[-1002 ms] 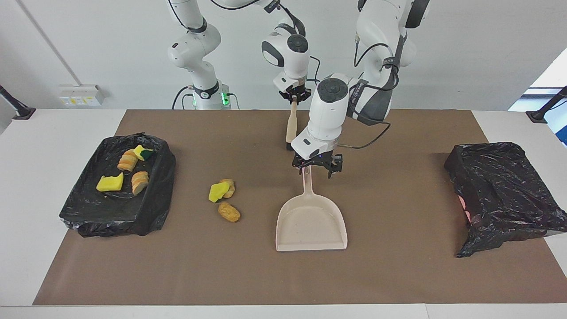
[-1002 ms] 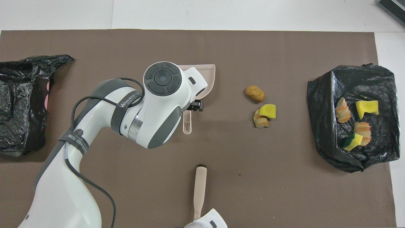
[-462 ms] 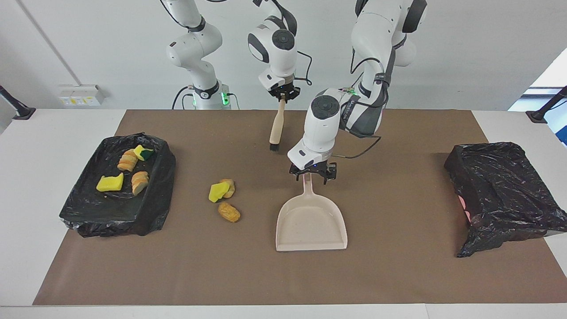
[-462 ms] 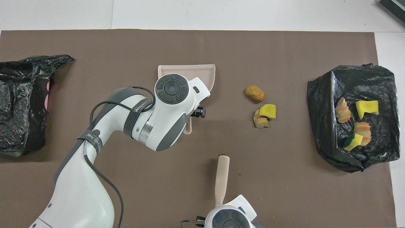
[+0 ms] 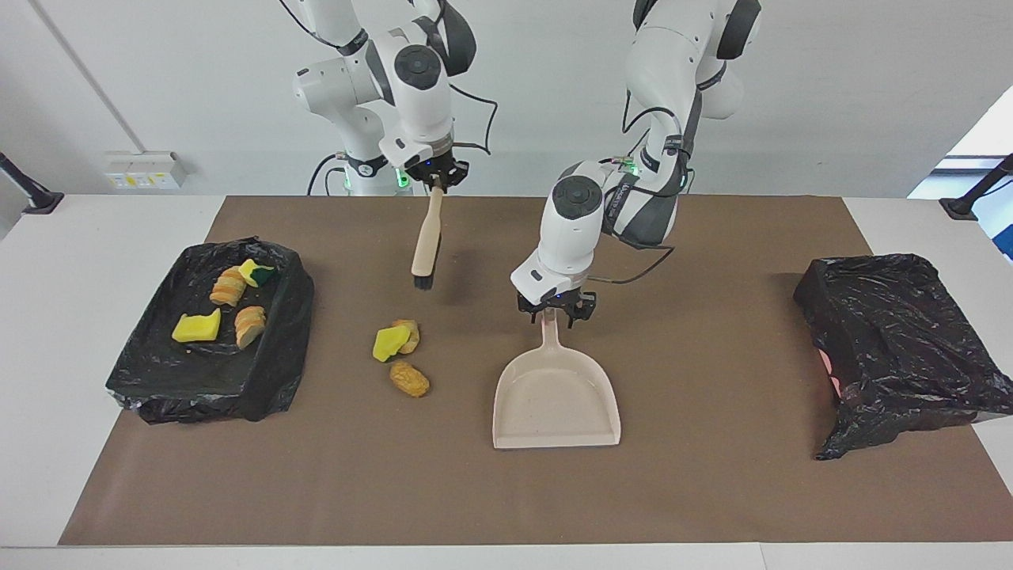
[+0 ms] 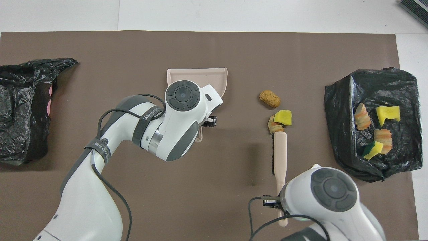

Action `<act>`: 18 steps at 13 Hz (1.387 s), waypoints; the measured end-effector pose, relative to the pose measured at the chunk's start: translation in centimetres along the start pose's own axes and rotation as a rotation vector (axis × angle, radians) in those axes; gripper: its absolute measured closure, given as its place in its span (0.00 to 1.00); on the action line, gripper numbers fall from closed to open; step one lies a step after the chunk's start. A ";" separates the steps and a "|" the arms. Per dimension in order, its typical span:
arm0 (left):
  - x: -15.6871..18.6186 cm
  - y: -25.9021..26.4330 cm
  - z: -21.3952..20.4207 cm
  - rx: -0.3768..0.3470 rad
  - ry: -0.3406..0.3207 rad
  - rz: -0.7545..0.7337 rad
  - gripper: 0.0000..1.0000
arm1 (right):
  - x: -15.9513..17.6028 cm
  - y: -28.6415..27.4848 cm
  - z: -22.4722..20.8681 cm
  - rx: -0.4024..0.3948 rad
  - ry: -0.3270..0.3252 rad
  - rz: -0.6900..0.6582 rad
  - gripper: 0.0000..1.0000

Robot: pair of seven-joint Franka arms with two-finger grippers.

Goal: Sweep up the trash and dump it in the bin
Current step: 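Grasp the dustpan with the left gripper while the right gripper grasps the brush, then sweep the sponge pieces with the right gripper toward the held dustpan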

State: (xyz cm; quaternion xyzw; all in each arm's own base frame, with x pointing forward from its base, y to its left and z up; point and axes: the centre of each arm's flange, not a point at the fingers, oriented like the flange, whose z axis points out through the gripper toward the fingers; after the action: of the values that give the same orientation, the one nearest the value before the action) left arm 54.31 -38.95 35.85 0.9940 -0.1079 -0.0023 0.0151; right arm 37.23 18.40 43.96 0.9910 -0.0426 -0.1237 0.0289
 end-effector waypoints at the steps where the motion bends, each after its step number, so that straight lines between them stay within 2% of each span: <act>1: 0.0 0.0 0.0 0.000 0.000 0.000 0.59 | 1.4 1.6 -0.3 -0.013 0.010 -0.025 0.73; 2: 0.0 0.0 0.0 0.000 0.000 0.003 0.67 | 3.0 3.0 -0.7 -0.025 0.020 -0.049 0.73; 5: 0.1 -0.1 -0.2 0.000 0.004 0.039 0.67 | 8.5 6.1 -1.5 -0.064 0.052 -0.089 0.73; 8: 0.7 -1.1 -1.4 0.001 0.024 0.097 0.67 | 14.4 6.4 -0.4 -0.163 0.044 -0.112 0.73; 10: 1.1 -2.3 -2.8 0.007 0.036 0.307 0.67 | 16.9 6.4 1.1 -0.213 0.031 -0.127 0.73; 12: 0.5 -3.3 -3.8 0.016 -0.012 0.443 0.67 | 18.1 6.5 2.2 -0.220 0.014 -0.127 0.73; 16: -0.6 -3.0 -4.0 0.052 -0.073 0.686 0.67 | 17.8 5.7 3.5 -0.215 -0.015 -0.137 0.73; 18: -1.3 -2.7 -3.7 0.077 -0.091 0.804 0.67 | 17.2 4.7 4.3 -0.147 -0.049 -0.108 0.73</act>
State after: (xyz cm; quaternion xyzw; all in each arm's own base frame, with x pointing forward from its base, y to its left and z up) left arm 53.66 -35.90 39.43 0.8713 -0.4887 -0.0360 -0.0273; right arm 52.41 11.90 35.95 0.9837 0.0195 -0.1522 0.0939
